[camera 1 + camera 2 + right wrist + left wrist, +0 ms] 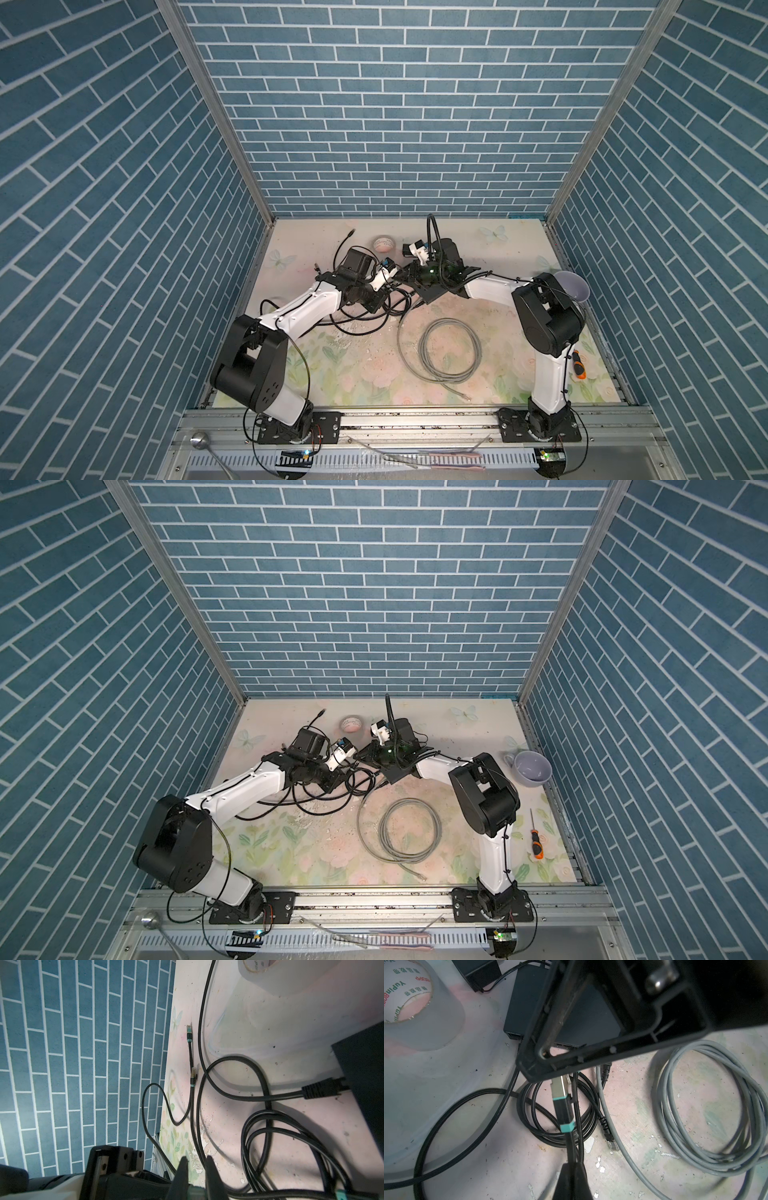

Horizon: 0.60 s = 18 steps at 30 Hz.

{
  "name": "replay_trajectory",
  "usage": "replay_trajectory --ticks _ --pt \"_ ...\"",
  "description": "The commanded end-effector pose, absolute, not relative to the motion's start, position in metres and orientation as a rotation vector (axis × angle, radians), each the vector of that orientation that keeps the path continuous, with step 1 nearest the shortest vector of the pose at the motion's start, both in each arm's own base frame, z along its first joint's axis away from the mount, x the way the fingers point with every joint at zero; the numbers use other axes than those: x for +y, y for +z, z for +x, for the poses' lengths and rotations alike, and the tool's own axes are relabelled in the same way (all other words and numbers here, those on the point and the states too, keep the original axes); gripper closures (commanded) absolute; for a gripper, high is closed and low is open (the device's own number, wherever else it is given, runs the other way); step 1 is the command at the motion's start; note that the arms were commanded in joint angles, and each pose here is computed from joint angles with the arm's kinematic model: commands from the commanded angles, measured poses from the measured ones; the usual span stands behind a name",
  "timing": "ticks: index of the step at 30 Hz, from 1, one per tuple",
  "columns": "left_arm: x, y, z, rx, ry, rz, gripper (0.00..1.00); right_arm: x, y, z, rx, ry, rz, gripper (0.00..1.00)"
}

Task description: Insert the plug into the switch port

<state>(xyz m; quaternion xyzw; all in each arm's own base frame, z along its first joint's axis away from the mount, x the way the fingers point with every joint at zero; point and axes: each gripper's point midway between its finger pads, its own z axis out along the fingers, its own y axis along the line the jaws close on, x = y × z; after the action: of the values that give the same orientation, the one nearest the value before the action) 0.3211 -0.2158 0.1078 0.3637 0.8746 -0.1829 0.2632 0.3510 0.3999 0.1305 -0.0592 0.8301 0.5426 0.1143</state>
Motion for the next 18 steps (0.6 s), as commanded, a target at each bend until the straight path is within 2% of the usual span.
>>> replay_trajectory --ticks 1,7,9,10,18 --pt "-0.217 0.121 0.326 2.34 -0.484 0.992 1.0 0.4 0.139 0.349 2.444 1.607 -0.114 0.93" --pt "-0.219 0.123 0.328 2.349 -0.501 0.99 0.99 0.386 0.127 0.348 2.521 1.518 0.044 0.98" --pt "-0.216 0.121 0.332 2.374 -0.474 0.975 0.81 0.381 0.121 0.352 2.531 1.484 0.145 0.98" --pt "-0.215 0.12 0.333 2.386 -0.456 0.975 0.76 0.379 0.118 0.354 2.533 1.475 0.194 0.98" --pt "-0.232 0.139 0.334 2.258 -0.258 1.079 0.63 0.376 0.098 0.366 2.569 1.469 0.541 1.0"
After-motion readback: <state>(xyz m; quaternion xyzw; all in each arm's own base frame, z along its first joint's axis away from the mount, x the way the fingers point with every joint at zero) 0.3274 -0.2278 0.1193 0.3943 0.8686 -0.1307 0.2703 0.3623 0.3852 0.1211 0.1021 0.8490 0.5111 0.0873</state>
